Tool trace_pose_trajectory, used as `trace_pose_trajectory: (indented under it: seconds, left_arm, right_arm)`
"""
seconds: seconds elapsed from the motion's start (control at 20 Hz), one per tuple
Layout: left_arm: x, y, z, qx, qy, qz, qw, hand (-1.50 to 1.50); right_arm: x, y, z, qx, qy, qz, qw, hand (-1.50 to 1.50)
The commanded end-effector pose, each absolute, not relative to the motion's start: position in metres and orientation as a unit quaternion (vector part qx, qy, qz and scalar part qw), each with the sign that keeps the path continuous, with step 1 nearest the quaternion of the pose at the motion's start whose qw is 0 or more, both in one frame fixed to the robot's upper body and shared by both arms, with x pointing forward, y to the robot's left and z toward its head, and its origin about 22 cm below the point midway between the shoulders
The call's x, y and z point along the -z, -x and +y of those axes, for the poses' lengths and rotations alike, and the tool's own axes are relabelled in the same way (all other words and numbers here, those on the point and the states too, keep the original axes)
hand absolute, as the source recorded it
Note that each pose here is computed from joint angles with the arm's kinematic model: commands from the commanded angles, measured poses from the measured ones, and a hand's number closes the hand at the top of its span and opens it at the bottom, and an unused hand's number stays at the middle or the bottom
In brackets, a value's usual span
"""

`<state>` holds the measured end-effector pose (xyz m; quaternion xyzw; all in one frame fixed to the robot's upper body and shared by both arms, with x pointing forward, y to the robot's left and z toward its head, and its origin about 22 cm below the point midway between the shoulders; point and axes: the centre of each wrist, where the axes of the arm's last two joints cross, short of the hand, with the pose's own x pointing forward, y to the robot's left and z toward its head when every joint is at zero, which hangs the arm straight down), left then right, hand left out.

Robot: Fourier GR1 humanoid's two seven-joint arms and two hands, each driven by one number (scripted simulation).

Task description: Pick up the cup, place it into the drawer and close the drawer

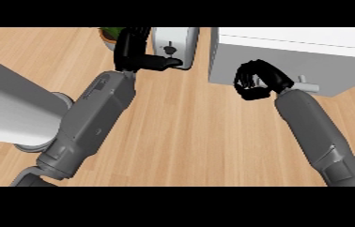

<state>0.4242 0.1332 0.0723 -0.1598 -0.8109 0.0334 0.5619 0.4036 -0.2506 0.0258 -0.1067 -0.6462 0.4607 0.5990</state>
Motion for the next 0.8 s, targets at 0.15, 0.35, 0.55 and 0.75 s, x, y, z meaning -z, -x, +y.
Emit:
trace_pose_trajectory:
  seconds: [0.15,0.35,0.55,0.75]
  left_arm:
    - [-0.063,-0.418,0.16,-0.025,0.167,-0.804,0.57,-1.5]
    - [-0.074,-0.42,0.154,-0.019,0.173,-0.814,0.554,-1.5]
    - [-0.068,-0.417,0.157,-0.011,0.183,-0.801,0.57,-1.5]
    - [-0.061,-0.413,0.161,-0.006,0.185,-0.801,0.57,-1.5]
  right_arm:
    - [-0.076,-0.434,-0.276,-0.391,0.152,-0.68,0.601,1.5]
    - [-0.093,-0.437,-0.293,-0.374,0.155,-0.686,0.605,1.5]
    - [-0.118,-0.441,-0.3,-0.363,0.145,-0.704,0.593,1.5]
    - [-0.124,-0.437,-0.314,-0.364,0.139,-0.701,0.597,1.5]
